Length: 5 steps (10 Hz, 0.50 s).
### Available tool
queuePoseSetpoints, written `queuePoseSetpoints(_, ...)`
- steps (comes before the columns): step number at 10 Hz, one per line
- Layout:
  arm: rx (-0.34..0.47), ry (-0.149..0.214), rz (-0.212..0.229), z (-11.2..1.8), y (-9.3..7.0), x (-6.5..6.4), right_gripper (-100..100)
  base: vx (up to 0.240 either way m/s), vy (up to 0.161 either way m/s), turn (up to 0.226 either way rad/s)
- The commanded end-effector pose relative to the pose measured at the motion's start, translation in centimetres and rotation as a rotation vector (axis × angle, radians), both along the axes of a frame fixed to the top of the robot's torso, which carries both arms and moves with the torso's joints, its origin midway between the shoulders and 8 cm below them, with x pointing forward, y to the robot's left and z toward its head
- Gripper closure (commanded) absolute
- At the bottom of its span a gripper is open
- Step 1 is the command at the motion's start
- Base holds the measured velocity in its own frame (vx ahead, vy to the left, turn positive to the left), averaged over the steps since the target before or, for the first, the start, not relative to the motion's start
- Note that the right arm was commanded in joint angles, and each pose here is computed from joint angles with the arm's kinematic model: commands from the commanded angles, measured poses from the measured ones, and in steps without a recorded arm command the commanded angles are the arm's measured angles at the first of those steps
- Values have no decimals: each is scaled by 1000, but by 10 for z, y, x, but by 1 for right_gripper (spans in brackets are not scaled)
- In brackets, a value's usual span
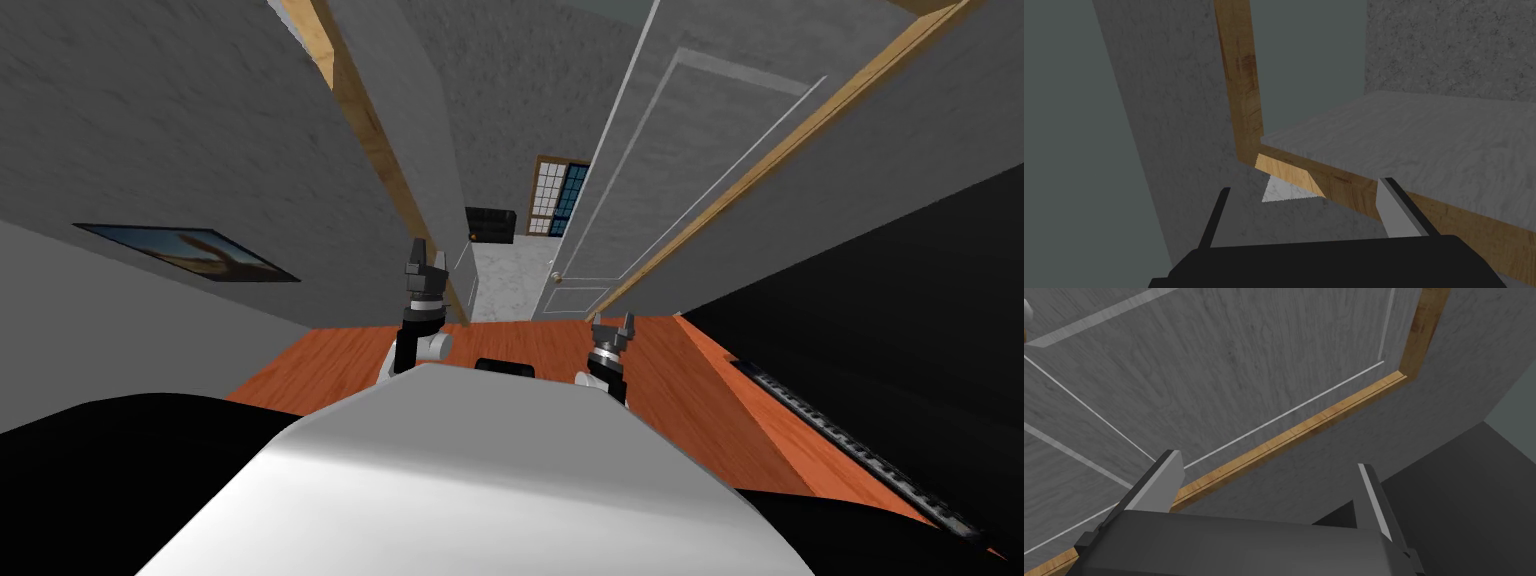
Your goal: Push the door open
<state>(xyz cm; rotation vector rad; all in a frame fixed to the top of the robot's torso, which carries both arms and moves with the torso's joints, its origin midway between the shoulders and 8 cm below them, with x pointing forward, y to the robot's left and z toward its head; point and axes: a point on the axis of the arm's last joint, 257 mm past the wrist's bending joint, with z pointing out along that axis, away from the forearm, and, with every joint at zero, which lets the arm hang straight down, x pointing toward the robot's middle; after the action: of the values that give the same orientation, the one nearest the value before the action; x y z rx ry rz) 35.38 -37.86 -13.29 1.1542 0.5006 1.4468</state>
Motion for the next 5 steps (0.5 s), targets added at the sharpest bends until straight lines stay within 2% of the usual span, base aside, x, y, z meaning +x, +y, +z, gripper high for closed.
queuePoseSetpoints(1, 54, -6, -5, -9, -13, -3, -100, 18, -97, 314)
queuePoseSetpoints(5, 150, -18, -21, -28, -35, -11, -100, 22, -96, 301)
